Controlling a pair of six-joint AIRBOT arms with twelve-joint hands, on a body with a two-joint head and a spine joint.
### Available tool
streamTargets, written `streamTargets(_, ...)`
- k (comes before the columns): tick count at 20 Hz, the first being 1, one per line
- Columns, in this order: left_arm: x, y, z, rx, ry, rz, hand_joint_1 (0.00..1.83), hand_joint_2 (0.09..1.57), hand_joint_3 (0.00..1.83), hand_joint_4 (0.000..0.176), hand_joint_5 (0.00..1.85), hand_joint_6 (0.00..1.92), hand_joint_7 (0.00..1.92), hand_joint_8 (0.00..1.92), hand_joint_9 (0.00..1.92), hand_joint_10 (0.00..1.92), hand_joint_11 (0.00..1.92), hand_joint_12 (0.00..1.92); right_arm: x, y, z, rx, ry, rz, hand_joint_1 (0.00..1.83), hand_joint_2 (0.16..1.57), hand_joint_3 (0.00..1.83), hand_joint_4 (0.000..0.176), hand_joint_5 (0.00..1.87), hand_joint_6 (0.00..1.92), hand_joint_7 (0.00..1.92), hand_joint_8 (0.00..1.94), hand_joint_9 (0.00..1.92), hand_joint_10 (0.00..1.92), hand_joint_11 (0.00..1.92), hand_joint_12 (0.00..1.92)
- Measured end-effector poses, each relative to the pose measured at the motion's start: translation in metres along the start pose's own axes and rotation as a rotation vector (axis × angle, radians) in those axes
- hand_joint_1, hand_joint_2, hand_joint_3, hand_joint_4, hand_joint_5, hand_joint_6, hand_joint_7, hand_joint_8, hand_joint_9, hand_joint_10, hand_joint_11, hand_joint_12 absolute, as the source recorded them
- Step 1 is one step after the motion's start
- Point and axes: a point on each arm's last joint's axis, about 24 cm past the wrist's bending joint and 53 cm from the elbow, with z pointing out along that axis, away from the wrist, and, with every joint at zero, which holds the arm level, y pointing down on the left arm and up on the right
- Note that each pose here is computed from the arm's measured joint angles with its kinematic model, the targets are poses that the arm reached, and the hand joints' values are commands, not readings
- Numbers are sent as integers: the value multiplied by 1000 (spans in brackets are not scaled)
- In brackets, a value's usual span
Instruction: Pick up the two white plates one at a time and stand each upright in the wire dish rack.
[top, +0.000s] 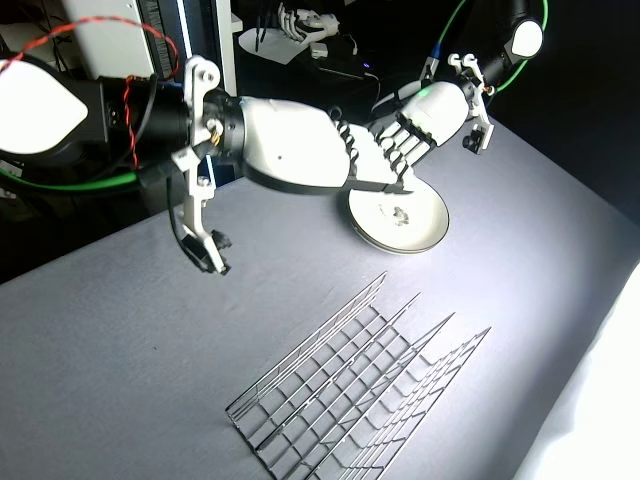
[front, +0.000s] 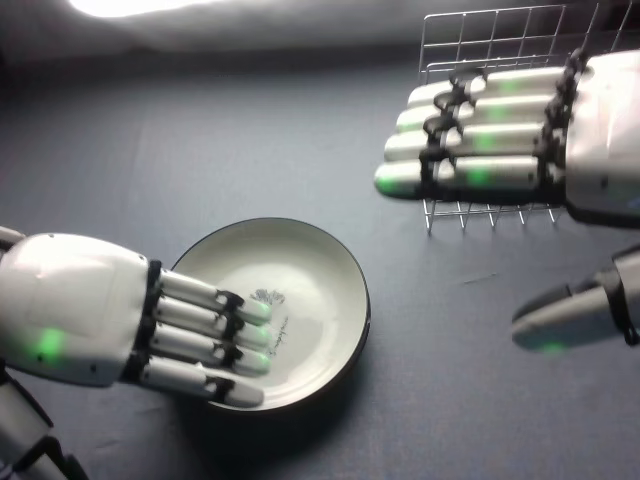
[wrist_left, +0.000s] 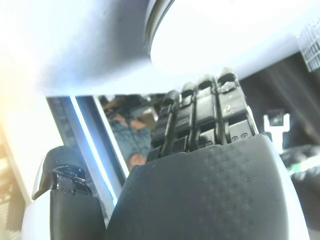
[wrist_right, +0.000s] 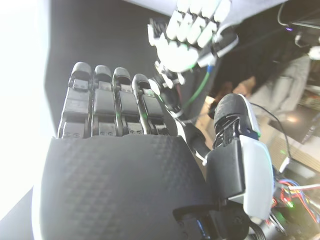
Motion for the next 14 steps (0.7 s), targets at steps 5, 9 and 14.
streamTargets(5, -3, 25, -4, -44, 14, 9, 0, 1026, 0, 0, 0, 0, 0, 0, 0, 0, 0, 0, 0, 5, 7, -40, 9, -34, 0, 1156, 0, 0, 0, 0, 2, 0, 11, 1, 0, 4)
streamTargets(9, 0, 32, -8, -48, 38, 27, 0, 1027, 0, 0, 0, 0, 0, 0, 0, 0, 0, 0, 9, -1, 16, -62, 44, -106, 0, 1168, 4, 0, 0, 0, 1, 0, 11, 1, 6, 4)
streamTargets(14, 7, 42, -15, -60, 66, 37, 0, 1041, 0, 0, 0, 0, 0, 0, 0, 0, 0, 0, 16, -19, 18, -53, 71, -141, 102, 1107, 0, 0, 0, 0, 0, 0, 7, 2, 24, 17)
